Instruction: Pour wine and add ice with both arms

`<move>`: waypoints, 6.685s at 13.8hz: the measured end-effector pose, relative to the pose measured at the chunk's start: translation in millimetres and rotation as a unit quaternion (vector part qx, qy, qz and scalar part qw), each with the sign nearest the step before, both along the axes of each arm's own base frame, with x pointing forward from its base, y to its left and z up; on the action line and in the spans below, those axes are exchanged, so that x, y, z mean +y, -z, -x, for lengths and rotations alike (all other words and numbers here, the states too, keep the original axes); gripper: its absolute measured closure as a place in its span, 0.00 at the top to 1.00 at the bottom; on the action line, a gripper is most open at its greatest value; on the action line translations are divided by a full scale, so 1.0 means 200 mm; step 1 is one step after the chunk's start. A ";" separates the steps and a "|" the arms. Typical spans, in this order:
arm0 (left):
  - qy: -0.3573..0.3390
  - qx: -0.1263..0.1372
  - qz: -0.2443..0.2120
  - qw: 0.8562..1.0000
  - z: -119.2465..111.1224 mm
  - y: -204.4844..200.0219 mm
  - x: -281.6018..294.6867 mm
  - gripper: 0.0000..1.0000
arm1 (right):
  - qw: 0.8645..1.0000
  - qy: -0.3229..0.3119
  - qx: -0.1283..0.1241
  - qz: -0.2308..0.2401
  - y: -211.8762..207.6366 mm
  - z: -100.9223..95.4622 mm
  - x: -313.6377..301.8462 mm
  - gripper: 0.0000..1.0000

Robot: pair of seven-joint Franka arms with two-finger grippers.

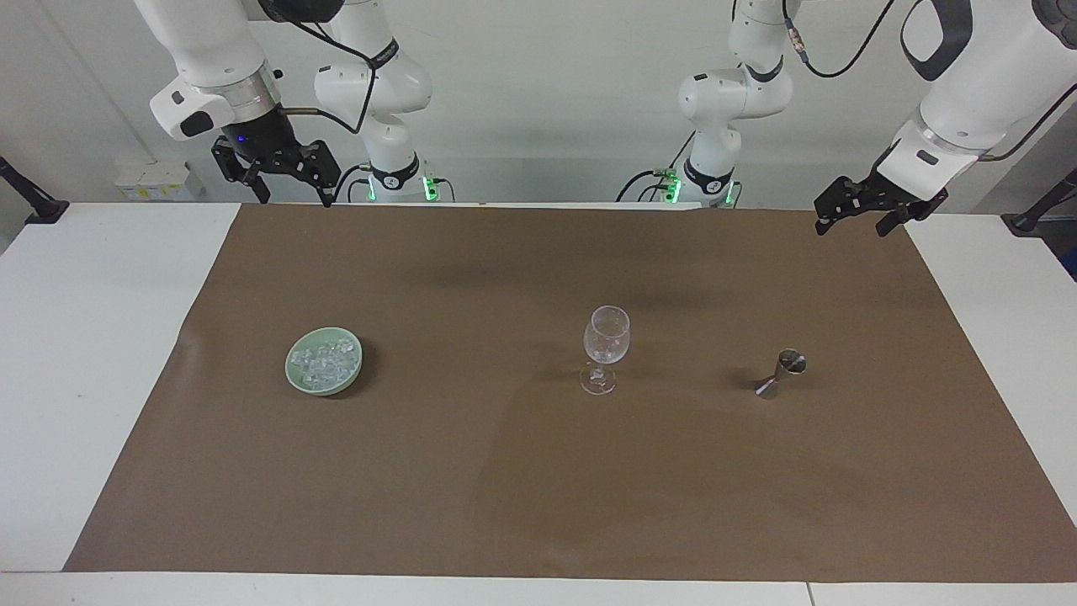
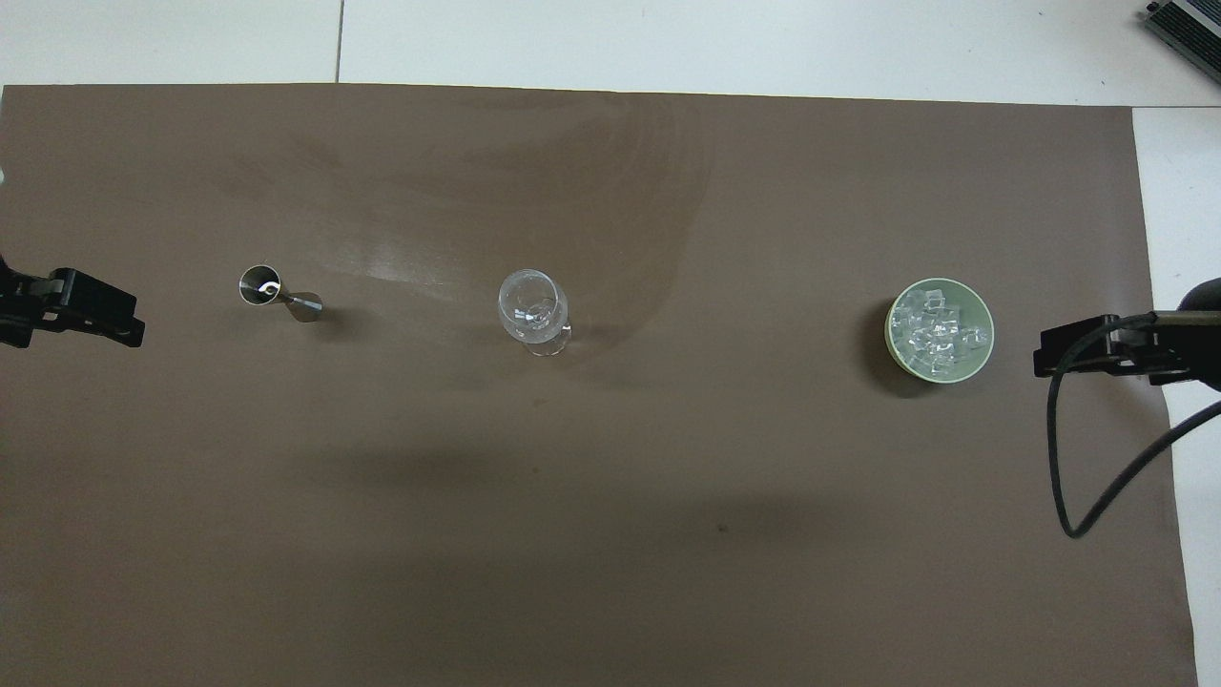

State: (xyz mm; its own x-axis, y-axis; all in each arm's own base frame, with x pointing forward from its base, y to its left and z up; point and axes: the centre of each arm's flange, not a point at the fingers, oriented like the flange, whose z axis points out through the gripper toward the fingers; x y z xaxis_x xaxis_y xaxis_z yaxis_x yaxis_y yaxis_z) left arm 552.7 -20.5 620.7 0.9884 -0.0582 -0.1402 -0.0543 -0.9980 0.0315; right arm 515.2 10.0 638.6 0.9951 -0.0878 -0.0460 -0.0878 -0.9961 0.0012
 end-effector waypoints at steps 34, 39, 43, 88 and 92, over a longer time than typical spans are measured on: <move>-0.233 0.089 0.155 0.956 -0.08 0.17 0.54 1.00 | 1.000 0.000 0.000 0.000 0.00 0.00 0.00 1.00; -0.242 0.092 0.187 0.948 -0.07 0.15 0.58 1.00 | 1.000 0.000 0.000 0.000 0.00 0.00 0.00 1.00; -0.240 0.093 0.189 0.948 -0.07 0.15 0.57 1.00 | 1.000 0.000 0.000 0.000 0.00 0.00 0.00 1.00; -0.595 0.345 0.316 0.654 -0.34 1.73 0.94 1.00 | 1.000 0.000 0.000 0.000 0.00 0.00 0.00 1.00; -0.604 0.343 0.322 0.644 -0.36 1.82 0.92 1.00 | 1.000 0.000 0.000 0.000 0.00 0.00 0.00 1.00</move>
